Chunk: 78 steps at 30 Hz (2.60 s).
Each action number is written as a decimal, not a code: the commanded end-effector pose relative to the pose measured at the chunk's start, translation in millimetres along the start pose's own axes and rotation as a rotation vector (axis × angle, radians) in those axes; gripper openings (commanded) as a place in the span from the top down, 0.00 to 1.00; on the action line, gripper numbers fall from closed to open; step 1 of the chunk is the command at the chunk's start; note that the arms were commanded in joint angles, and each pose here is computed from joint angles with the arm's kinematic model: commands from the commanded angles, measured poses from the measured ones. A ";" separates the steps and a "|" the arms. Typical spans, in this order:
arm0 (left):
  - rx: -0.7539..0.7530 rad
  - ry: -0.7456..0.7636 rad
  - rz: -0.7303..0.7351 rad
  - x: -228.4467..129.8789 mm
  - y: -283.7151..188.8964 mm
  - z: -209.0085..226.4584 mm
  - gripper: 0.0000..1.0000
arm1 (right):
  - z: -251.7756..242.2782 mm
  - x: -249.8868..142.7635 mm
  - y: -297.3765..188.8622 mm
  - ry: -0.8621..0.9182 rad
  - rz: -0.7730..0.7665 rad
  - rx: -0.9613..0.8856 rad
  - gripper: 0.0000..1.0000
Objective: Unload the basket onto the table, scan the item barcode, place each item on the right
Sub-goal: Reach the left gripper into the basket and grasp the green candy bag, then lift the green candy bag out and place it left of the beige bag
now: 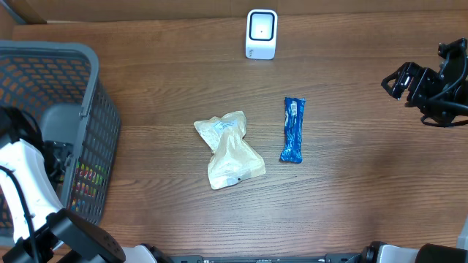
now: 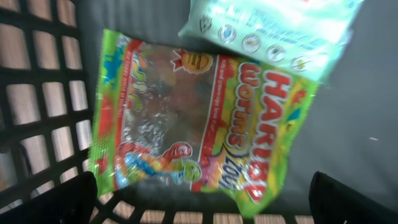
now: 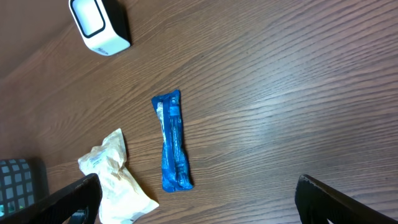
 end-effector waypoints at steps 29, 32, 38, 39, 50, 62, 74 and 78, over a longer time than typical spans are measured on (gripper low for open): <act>-0.029 0.169 0.214 -40.8 102.6 -5.2 0.96 | 1.2 3.4 -1.1 -0.007 -0.017 0.010 0.00; -0.072 0.203 0.245 -32.2 84.6 -14.5 0.96 | 1.2 3.5 -1.1 -0.007 -0.017 0.010 0.00; -0.158 0.307 0.244 -5.0 9.7 -35.1 0.96 | 1.2 4.1 -1.2 -0.008 -0.021 0.010 0.00; -0.175 0.322 0.233 -0.9 -6.8 -37.5 0.96 | 1.2 4.3 -1.2 -0.009 -0.023 0.010 0.00; -0.466 0.456 -0.039 -8.5 -173.8 -29.1 0.96 | 1.2 5.1 -1.2 -0.011 -0.028 0.011 0.00; -0.707 0.794 -0.083 -126.4 -250.0 -22.8 0.96 | 1.4 5.4 -1.2 -0.012 -0.029 0.012 0.00; -0.261 0.617 0.008 -201.5 -142.4 -57.7 0.96 | 1.8 4.3 -1.2 -0.009 -0.022 0.018 0.00; -0.106 0.521 0.049 -223.0 -93.8 -58.5 0.96 | 1.8 4.3 -1.2 -0.009 -0.022 0.018 0.00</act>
Point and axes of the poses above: each gripper's point midway between its finger pads, its own y axis out along the fingers, its own z axis along the line the jaws close on, x = y × z, the point moved 9 cm from there along -y, back along the fingers, and after that the axes turned 8 degrees about -y, right-handed, at the moved point
